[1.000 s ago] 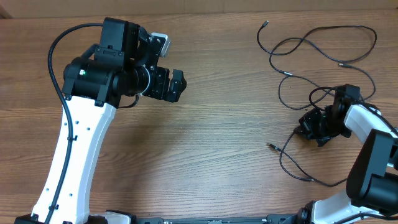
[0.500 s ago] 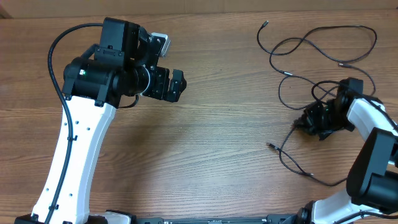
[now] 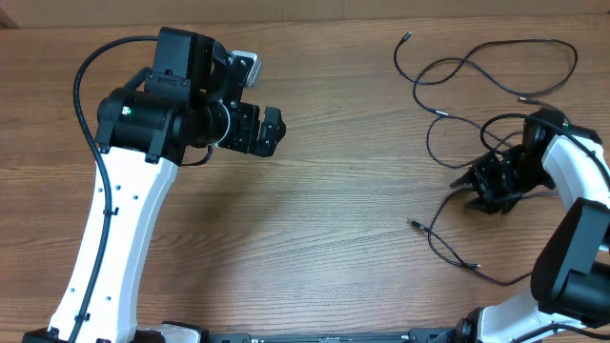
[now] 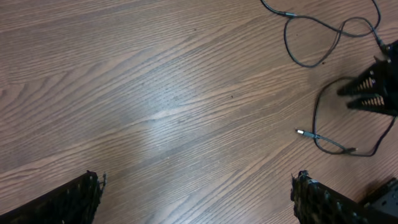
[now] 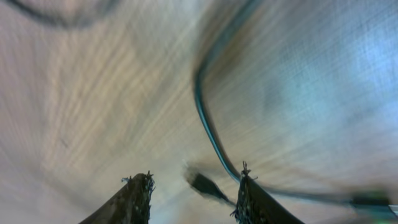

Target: Untangle cables

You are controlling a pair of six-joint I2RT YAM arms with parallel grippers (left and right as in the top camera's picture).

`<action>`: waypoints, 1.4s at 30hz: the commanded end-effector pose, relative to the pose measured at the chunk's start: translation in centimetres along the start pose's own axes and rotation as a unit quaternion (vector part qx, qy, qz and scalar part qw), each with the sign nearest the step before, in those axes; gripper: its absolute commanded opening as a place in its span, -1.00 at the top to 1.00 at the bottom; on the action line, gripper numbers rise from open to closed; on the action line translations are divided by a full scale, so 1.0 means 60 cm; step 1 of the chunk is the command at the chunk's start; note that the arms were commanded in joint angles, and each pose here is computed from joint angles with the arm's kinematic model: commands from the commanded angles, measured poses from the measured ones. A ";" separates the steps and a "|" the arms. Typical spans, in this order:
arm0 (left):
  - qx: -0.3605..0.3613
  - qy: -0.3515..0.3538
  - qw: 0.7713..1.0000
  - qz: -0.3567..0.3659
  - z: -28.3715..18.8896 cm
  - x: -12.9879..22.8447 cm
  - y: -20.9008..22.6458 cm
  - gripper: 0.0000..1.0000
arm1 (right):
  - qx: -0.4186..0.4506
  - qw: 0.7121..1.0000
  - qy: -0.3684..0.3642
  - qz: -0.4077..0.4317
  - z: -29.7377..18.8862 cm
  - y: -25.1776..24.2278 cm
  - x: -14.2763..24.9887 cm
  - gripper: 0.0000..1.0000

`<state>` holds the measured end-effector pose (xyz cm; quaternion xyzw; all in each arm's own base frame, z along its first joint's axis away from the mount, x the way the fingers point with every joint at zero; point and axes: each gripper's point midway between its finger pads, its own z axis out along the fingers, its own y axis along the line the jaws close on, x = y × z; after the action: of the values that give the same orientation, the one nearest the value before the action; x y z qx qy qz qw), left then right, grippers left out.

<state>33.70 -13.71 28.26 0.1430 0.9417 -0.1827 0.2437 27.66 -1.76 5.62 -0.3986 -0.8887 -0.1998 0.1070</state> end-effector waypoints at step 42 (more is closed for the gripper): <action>-0.001 -0.005 1.000 -0.022 -0.008 0.000 -0.002 -0.99 | 0.171 0.960 -0.220 -0.039 -0.080 -0.045 0.172 -1.00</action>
<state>33.68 -13.70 28.24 0.1300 0.9437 -0.1860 0.2406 19.42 3.16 13.95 -0.3126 -0.9498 0.0072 -0.0138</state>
